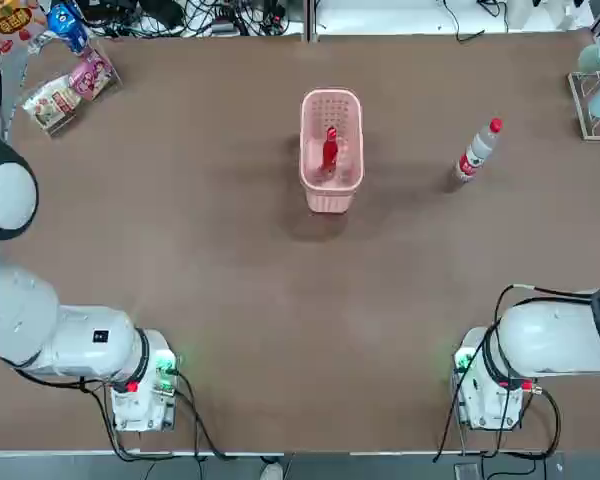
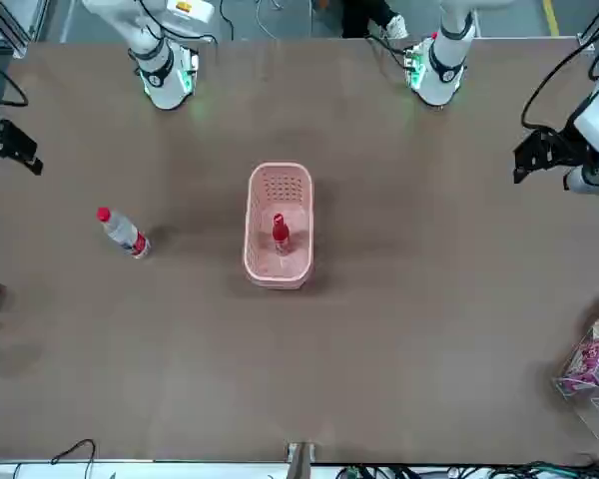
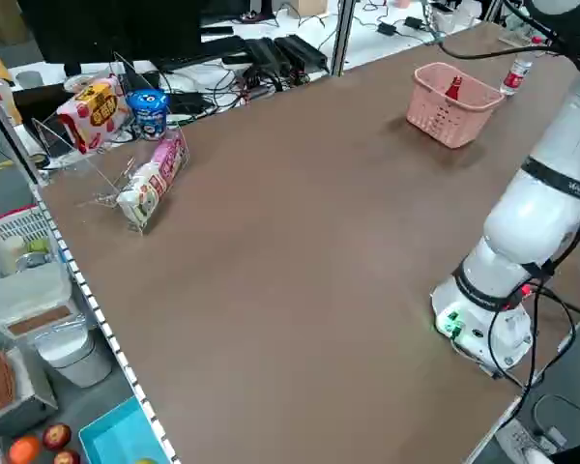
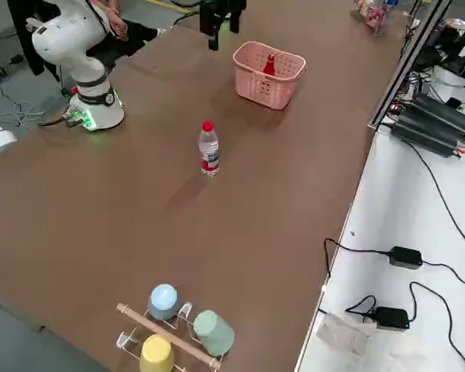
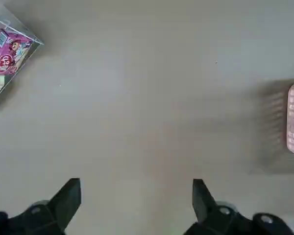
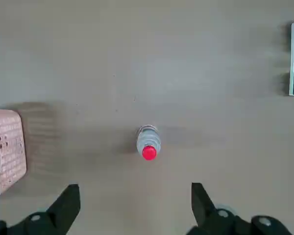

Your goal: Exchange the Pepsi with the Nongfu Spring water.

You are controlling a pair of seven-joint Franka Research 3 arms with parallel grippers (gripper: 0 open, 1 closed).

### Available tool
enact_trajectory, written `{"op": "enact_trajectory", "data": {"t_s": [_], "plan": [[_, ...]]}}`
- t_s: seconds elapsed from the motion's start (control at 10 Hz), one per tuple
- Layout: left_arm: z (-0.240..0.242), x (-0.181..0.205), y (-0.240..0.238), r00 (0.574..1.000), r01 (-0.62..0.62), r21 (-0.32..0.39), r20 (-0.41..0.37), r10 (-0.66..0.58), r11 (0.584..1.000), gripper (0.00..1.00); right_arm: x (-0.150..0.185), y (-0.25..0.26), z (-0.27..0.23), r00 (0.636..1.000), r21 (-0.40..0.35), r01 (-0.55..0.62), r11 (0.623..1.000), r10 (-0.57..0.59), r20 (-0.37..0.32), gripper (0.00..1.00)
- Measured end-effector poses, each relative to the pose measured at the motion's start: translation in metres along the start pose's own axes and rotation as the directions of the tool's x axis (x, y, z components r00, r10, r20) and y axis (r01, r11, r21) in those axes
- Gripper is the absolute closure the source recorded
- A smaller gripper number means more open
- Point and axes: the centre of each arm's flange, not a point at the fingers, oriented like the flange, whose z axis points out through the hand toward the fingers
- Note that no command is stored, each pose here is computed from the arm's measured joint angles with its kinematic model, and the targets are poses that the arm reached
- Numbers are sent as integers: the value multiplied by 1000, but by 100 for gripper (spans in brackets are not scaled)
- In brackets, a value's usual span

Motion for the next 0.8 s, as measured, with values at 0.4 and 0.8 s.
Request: {"op": "enact_trajectory", "data": {"t_s": [0.4, 0.8], "plan": [[6, 3, 7, 1000, 19, -4, 10, -19, 1000, 0, 1, -1, 6, 1000, -1, 3, 1000, -3, 0, 2], [42, 6, 172, 993, 117, -27, 33, -116, 993, 0, 12, -2, 47, 1000, -1, 2, 1000, -2, -10, 15]]}}
